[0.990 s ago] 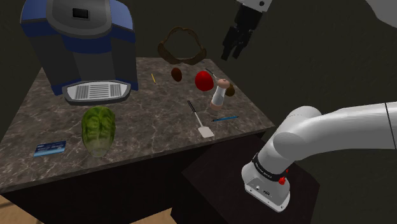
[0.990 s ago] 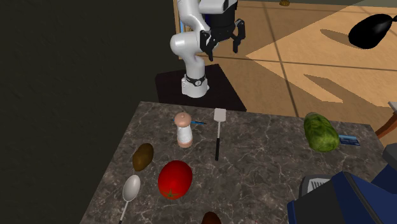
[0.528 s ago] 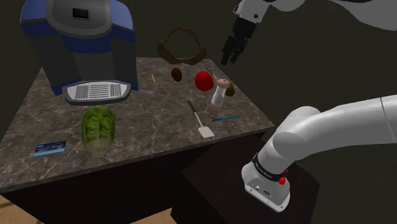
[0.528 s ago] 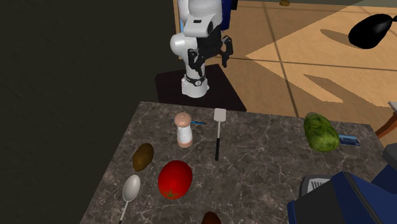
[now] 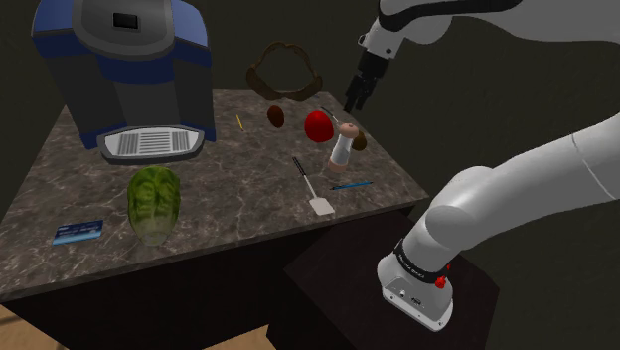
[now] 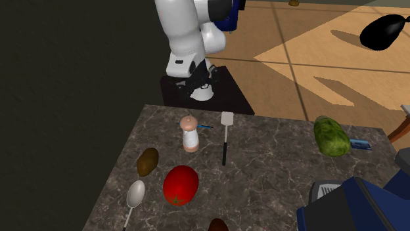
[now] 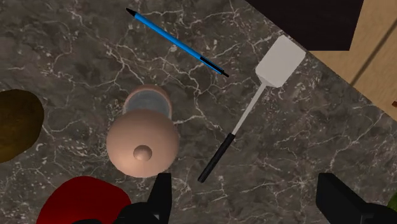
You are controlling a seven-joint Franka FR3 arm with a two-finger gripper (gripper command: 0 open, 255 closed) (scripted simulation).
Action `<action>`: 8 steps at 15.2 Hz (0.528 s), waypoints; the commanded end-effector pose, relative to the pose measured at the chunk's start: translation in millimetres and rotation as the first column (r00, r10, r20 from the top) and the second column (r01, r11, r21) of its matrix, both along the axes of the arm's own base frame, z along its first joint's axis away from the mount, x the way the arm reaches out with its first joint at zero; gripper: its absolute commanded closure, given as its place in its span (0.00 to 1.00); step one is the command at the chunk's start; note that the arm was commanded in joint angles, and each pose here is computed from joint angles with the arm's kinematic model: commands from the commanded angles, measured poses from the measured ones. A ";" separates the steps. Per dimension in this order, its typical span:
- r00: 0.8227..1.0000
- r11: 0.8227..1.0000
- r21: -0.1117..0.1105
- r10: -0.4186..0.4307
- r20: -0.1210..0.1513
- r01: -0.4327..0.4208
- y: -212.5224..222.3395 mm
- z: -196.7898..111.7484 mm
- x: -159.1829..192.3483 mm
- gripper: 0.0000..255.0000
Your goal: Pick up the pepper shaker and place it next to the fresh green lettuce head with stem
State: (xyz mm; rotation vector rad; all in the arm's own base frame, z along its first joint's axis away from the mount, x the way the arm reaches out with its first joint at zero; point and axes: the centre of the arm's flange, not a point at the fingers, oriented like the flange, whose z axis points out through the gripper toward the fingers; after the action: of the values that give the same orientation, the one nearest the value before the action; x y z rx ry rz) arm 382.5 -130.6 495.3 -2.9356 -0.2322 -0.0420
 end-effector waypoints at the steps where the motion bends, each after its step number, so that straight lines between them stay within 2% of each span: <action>1: 1.000 1.000 0.009 0.014 -0.004 -0.014 -23.0 -18.6 11.9 0.00; 6: 0.999 0.998 0.034 0.044 -0.014 -0.044 -69.2 -63.3 39.9 0.00; 8: 0.999 0.998 0.036 0.046 -0.014 -0.046 -70.7 -71.2 41.6 0.00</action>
State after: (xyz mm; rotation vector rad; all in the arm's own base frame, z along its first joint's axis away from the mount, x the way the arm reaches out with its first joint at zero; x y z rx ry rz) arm 421.0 -199.9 431.0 -2.8944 -0.2898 -0.0175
